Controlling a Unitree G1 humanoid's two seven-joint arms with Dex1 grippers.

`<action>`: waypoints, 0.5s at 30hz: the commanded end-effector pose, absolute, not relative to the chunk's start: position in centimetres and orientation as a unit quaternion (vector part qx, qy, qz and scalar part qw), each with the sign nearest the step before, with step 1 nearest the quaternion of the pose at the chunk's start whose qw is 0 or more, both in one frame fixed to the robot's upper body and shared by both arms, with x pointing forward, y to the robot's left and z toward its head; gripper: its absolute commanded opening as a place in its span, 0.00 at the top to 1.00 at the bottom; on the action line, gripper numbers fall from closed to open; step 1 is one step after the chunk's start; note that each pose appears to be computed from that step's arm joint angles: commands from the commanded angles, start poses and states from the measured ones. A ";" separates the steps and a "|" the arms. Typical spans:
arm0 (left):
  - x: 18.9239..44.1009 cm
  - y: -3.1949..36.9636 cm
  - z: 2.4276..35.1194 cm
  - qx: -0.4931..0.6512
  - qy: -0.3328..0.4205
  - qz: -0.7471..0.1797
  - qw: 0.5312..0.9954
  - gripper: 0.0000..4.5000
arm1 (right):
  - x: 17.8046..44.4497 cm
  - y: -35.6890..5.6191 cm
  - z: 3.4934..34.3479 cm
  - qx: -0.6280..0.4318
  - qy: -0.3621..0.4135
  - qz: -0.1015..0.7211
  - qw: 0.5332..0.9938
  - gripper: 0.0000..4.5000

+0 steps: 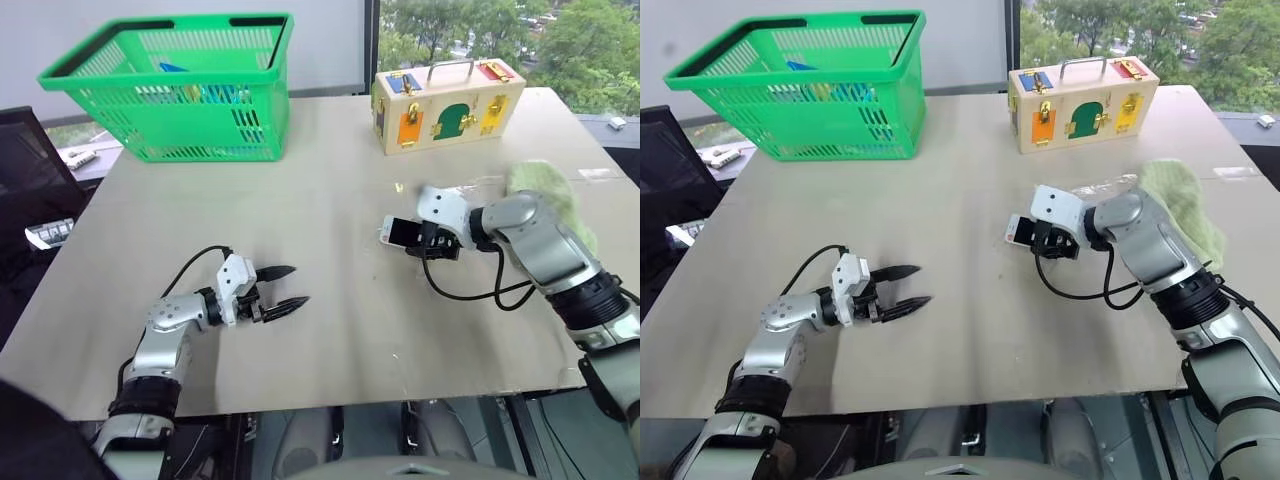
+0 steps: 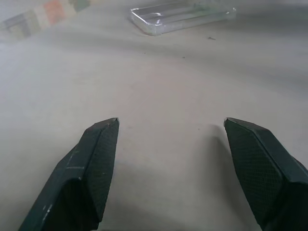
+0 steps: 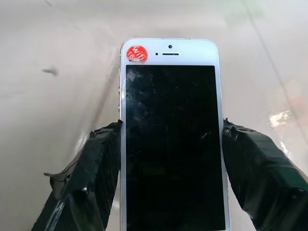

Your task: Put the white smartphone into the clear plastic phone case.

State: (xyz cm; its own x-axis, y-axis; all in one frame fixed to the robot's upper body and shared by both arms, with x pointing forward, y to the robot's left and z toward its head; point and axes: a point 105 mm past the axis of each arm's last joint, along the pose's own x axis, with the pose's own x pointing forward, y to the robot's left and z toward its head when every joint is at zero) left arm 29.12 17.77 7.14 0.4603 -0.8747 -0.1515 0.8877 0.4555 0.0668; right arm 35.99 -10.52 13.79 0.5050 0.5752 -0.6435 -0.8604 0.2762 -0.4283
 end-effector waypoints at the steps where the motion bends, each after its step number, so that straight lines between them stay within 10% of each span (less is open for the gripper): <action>1: 29.6 16.1 13.7 0.045 -0.012 -0.519 0.853 0.20 | 36.2 -9.8 15.3 -0.385 0.156 0.457 0.786 0.38; 15: 30.3 12.9 18.4 0.061 0.003 -0.493 0.868 0.20 | 34.1 -8.7 12.6 -0.464 0.181 0.476 0.725 0.38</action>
State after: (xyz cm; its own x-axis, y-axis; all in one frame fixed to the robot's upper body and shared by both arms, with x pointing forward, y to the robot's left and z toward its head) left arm 30.47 13.63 17.10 0.5195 -0.8510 -0.0770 0.8544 0.5159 0.0622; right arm 34.91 -9.25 12.65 0.5054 0.5150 -0.6924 -0.8540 0.1840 -0.4866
